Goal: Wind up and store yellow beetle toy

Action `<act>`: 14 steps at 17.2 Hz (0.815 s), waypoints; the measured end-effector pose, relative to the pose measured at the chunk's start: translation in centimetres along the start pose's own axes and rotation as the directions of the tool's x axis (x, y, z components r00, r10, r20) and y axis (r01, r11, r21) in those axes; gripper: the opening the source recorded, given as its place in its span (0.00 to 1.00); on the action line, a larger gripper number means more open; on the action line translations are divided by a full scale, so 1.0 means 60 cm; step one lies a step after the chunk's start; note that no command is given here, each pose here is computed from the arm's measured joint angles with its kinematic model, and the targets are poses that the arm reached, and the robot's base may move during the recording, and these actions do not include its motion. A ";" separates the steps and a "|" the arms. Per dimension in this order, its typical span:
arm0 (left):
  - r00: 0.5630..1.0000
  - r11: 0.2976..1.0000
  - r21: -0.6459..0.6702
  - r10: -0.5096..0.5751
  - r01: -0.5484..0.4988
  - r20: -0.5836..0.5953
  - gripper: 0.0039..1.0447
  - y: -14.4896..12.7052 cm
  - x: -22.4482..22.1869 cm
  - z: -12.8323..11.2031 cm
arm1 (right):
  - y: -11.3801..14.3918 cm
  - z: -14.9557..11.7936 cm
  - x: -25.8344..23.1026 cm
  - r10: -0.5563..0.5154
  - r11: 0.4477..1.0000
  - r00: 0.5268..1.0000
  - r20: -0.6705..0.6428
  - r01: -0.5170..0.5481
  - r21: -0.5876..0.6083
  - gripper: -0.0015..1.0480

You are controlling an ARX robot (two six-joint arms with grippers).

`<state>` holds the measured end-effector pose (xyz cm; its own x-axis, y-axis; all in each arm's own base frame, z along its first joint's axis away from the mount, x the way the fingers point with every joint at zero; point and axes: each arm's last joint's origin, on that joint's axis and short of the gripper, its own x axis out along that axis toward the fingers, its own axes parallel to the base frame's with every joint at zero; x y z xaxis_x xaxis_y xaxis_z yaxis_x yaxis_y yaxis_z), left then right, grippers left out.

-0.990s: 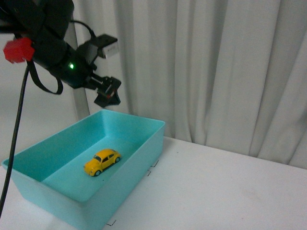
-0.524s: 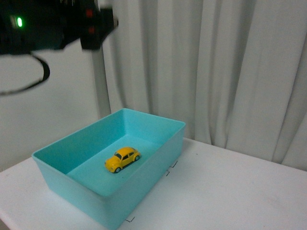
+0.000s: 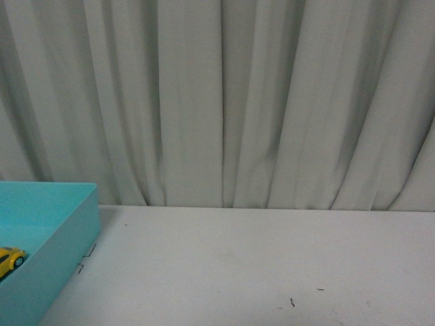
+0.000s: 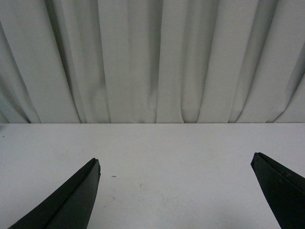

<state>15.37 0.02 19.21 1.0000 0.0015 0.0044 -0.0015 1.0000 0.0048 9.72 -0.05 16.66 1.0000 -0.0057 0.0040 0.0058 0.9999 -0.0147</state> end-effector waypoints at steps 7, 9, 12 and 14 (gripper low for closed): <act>1.000 1.000 0.000 -0.001 0.001 0.010 0.01 0.000 -0.046 -0.037 | 0.000 0.000 0.000 0.000 1.000 1.000 0.000 0.000 0.000 0.94; 1.000 1.000 0.000 -0.001 0.001 -0.008 0.01 0.000 -0.049 -0.040 | 0.000 0.000 0.000 0.000 1.000 1.000 0.000 0.000 0.000 0.94; 1.000 1.000 0.000 -0.001 0.001 -0.004 0.01 0.000 -0.052 -0.039 | 0.000 0.000 0.000 0.000 1.000 1.000 0.000 0.000 0.000 0.94; 1.000 1.000 0.000 -0.001 0.001 0.013 0.01 0.000 -0.058 -0.036 | 0.000 0.000 0.000 0.000 1.000 1.000 0.000 0.000 0.000 0.94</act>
<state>11.93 0.01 17.04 0.9999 0.0008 0.0170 -0.0008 1.0000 0.0044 9.72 -0.05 16.66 1.0000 -0.0057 0.0040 0.0058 0.9999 -0.0147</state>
